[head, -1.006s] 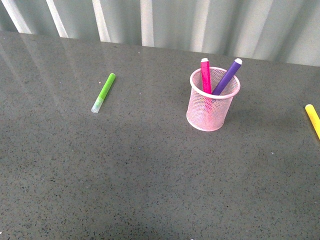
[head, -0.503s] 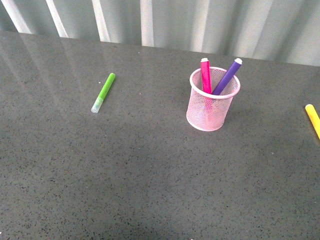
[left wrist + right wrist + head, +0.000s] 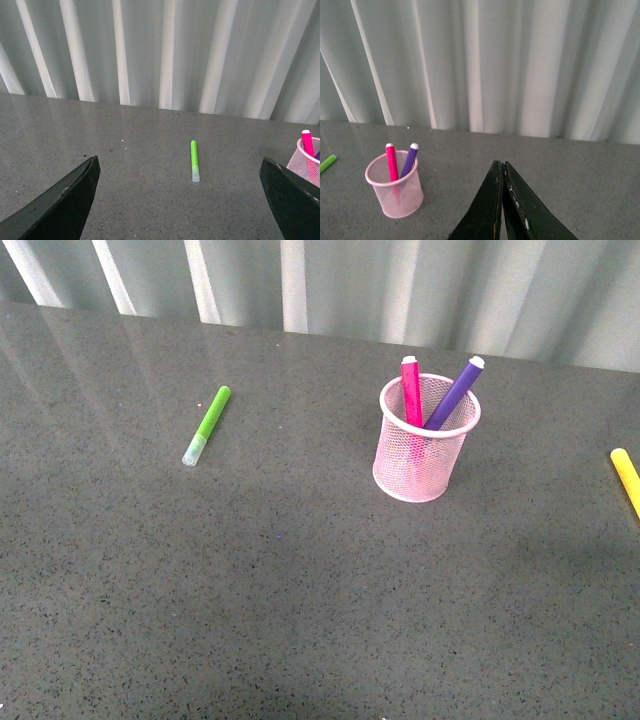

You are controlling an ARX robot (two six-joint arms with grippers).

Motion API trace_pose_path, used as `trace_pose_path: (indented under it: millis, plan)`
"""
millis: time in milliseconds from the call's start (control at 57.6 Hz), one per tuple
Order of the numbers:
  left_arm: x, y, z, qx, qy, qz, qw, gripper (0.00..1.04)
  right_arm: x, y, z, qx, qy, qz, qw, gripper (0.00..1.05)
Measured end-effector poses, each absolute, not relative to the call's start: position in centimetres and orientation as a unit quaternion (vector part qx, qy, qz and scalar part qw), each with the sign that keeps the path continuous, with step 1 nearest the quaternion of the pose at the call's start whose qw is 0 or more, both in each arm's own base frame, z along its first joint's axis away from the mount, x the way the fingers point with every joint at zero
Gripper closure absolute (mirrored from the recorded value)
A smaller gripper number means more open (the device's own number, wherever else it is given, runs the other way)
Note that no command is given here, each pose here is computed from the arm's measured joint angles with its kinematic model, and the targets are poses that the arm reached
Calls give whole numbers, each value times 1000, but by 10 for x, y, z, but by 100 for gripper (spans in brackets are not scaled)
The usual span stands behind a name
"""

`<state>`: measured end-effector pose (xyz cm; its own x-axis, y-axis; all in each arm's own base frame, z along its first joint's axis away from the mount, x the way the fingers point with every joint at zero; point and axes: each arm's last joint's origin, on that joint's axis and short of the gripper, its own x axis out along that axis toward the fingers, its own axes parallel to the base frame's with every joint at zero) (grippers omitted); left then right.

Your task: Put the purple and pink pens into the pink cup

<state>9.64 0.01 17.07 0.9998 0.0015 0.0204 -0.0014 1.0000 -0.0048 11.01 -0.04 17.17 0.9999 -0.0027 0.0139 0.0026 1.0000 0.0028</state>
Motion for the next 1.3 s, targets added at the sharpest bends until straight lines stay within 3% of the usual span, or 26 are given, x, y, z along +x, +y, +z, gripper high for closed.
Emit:
trace_pose_path:
  millis: [676,1214,1266,1301]
  plan:
    - [96,0,171,-2,-10,1,1000,7,97,0,169,2,-7,-2,1000,101]
    - [96,0,171,-2,-10,1,1000,7,97,0,169,1,-7,-2,1000,12]
    - [96,0,171,-2,-10,1,1000,7,97,0,169,2,-7,-2,1000,5]
    - [96,0,171,-2,-10,1,1000,7,97,0,169,2,-7,-2,1000,7]
